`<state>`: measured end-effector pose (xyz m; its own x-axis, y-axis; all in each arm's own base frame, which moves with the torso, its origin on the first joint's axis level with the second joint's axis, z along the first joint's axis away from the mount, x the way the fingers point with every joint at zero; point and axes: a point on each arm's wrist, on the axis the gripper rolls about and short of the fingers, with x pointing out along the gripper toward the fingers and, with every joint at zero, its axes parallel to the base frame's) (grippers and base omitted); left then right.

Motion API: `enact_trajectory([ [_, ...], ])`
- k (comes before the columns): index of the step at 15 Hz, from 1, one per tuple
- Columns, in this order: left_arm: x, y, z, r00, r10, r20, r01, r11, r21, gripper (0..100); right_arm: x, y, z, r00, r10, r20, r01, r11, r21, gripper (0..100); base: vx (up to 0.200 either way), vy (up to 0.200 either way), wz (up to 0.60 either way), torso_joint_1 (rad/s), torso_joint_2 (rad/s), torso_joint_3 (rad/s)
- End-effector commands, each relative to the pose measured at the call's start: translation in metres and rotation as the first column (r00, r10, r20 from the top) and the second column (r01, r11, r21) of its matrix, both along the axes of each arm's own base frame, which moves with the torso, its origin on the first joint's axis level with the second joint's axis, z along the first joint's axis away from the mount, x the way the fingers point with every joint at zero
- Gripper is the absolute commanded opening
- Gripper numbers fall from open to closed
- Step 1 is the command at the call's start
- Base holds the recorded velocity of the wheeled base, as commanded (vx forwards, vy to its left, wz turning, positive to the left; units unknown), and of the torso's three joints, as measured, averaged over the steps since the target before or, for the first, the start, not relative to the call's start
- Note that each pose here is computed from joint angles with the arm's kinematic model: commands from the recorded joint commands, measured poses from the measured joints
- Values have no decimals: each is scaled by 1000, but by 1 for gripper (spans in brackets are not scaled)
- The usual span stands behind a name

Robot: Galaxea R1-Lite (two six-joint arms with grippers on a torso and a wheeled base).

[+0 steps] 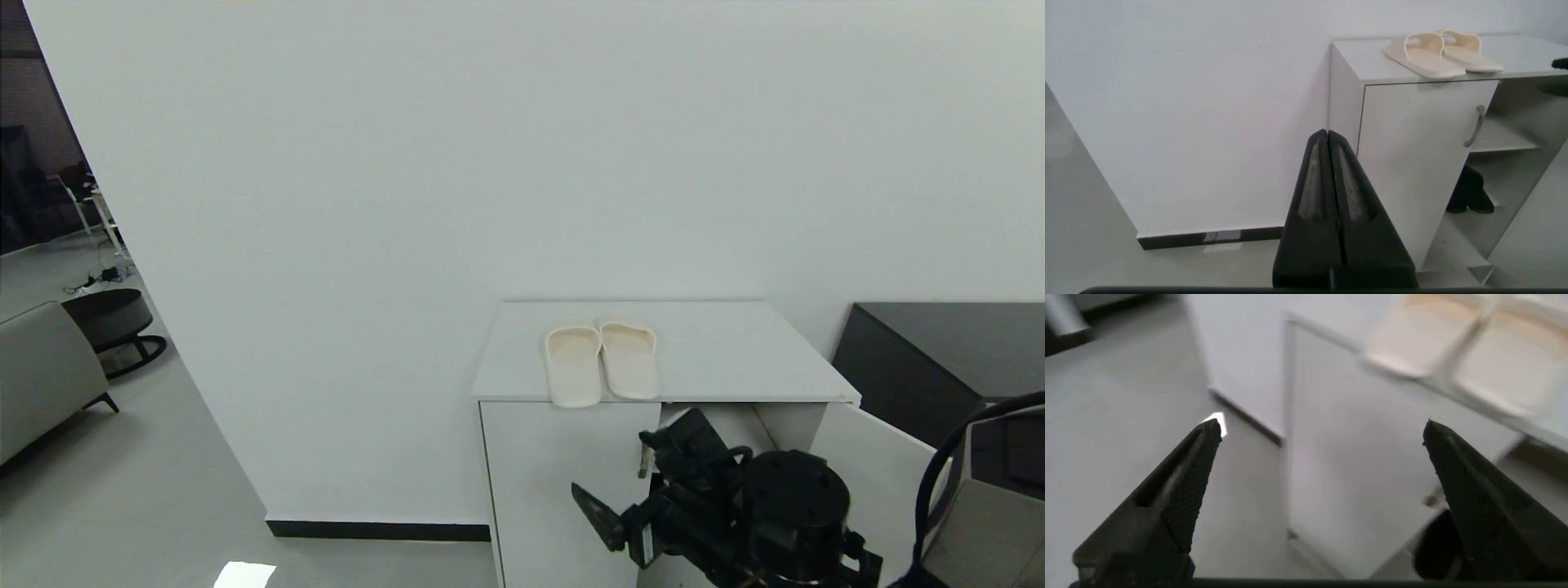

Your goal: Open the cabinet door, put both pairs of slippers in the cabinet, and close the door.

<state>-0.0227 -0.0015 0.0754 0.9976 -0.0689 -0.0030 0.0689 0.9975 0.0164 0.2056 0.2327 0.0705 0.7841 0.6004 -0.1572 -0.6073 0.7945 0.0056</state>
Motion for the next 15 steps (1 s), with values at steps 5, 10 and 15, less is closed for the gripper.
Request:
enact_trajectory([
  [5, 0, 0, 0, 1000, 0, -1, 0, 1000, 3, 0, 63, 40, 64, 862, -455, -221, 471, 882, 19, 100, 0, 0, 0, 0, 0, 0],
  [10, 0, 0, 0, 1000, 1, -1, -1, 1000, 6, 0, 92, 49, 39, 859, -492, -138, 500, 866, 24, 100, 0, 0, 0, 0, 0, 0],
  [15, 0, 0, 0, 1000, 0, -1, 0, 1000, 6, 0, 116, 47, 13, 870, -477, -123, 481, 877, 5, 100, 120, 0, 0, -5, -2, 0],
])
